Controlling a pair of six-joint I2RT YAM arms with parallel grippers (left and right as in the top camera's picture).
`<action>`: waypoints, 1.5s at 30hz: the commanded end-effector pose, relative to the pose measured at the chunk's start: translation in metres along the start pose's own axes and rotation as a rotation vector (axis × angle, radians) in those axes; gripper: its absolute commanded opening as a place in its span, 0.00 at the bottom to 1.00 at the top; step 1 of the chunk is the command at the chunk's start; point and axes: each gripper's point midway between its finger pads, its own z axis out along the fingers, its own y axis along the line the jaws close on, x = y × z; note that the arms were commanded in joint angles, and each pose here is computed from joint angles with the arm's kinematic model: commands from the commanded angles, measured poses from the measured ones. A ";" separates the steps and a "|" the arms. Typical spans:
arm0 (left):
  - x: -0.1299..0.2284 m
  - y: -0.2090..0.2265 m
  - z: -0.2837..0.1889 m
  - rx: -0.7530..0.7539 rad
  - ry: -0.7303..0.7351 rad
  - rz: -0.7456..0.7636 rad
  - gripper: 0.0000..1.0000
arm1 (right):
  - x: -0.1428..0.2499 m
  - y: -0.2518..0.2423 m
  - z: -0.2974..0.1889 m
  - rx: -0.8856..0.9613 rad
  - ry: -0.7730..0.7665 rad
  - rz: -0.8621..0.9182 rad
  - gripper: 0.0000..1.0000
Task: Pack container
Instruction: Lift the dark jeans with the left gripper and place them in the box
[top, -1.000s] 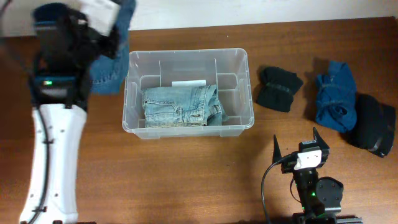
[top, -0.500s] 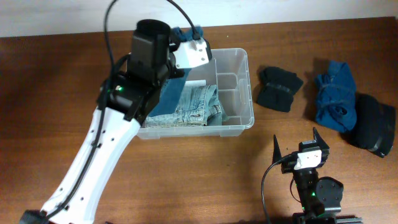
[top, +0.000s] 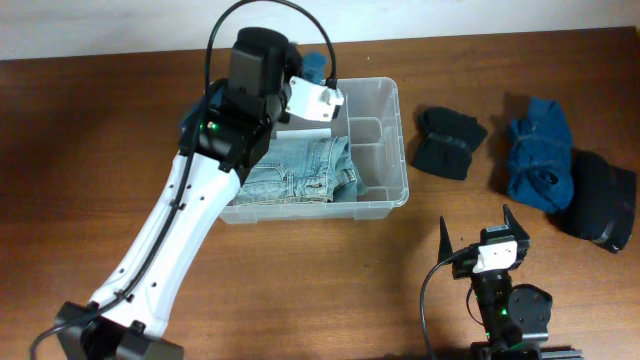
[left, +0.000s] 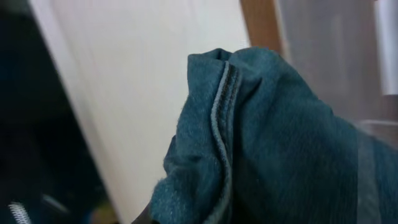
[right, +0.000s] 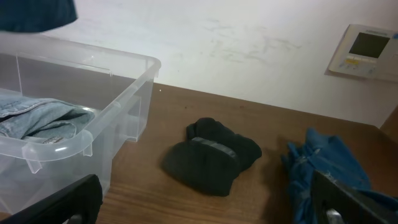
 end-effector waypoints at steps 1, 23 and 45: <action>0.001 0.027 0.003 -0.082 0.009 0.214 0.00 | 0.003 0.000 0.000 0.004 0.006 0.004 0.98; -0.083 -0.149 -0.014 0.624 -0.171 0.050 0.09 | 0.003 0.000 0.000 0.004 0.006 0.004 0.98; -0.040 -0.149 -0.010 0.648 0.389 -1.568 0.99 | 0.003 0.000 0.000 0.004 0.006 0.004 0.98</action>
